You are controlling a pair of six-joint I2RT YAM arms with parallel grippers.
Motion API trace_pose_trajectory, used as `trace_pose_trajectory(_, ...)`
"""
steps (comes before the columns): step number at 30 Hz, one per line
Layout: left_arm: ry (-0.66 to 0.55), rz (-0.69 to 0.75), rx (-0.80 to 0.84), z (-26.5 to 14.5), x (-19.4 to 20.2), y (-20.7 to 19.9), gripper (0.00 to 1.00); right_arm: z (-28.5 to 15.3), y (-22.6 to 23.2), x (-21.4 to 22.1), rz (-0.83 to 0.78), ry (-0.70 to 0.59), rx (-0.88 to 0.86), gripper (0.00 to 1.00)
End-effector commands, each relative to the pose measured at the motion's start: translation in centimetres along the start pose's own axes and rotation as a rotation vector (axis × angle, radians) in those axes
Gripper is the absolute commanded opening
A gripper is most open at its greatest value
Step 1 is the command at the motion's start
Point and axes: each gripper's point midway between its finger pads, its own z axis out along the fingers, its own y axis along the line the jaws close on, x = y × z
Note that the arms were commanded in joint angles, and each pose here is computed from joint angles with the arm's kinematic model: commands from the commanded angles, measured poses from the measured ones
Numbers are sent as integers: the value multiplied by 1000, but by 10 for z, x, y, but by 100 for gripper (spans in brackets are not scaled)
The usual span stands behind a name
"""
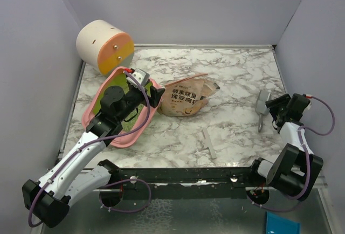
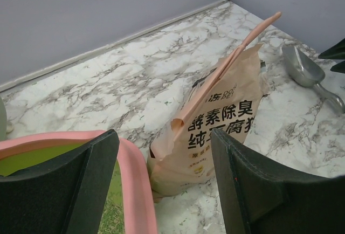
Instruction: Fill the litter box with clean litter
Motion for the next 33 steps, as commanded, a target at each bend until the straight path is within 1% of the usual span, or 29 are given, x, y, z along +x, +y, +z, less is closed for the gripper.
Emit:
trace_pose_trajectory(1, -27, -15, 47, -1, -4, -8, 72, -3, -2, -8, -10, -22, 23, 57)
trace_pose_trajectory(10, -16, -17, 63, -6, 1, -11, 72, -20, 27, -18, -69, -19, -91, 57)
trace_pose_trajectory(12, -10, -16, 72, -8, 4, -12, 72, -29, 42, -20, -96, -12, -160, 57)
trace_pose_trajectory(14, -5, -16, 85, -10, 8, -15, 72, -40, 68, -18, -149, 13, -301, 56)
trace_pose_trajectory(16, -8, -15, 104, -12, 11, -18, 72, -55, 101, -1, -186, 91, -512, 55)
trace_pose_trajectory(18, -10, -12, 129, -12, 12, -22, 72, -70, 129, 21, -216, 202, -703, 55)
trace_pose_trajectory(20, -5, -12, 145, -10, 12, -24, 72, -81, 155, 45, -300, 311, -816, 54)
trace_pose_trajectory(22, 8, -7, 154, -7, 13, -25, 72, -94, 187, 67, -431, 397, -912, 54)
trace_pose_trajectory(23, 15, -5, 152, -5, 14, -24, 72, -98, 196, 85, -484, 459, -942, 54)
trace_pose_trajectory(25, 25, 4, 154, -2, 15, -24, 72, -107, 219, 106, -586, 519, -991, 54)
trace_pose_trajectory(27, 27, 4, 148, 2, 15, -22, 72, -106, 228, 118, -645, 532, -987, 54)
trace_pose_trajectory(33, 30, -4, 182, 11, 17, -26, 72, -98, 238, 132, -668, 567, -994, 53)
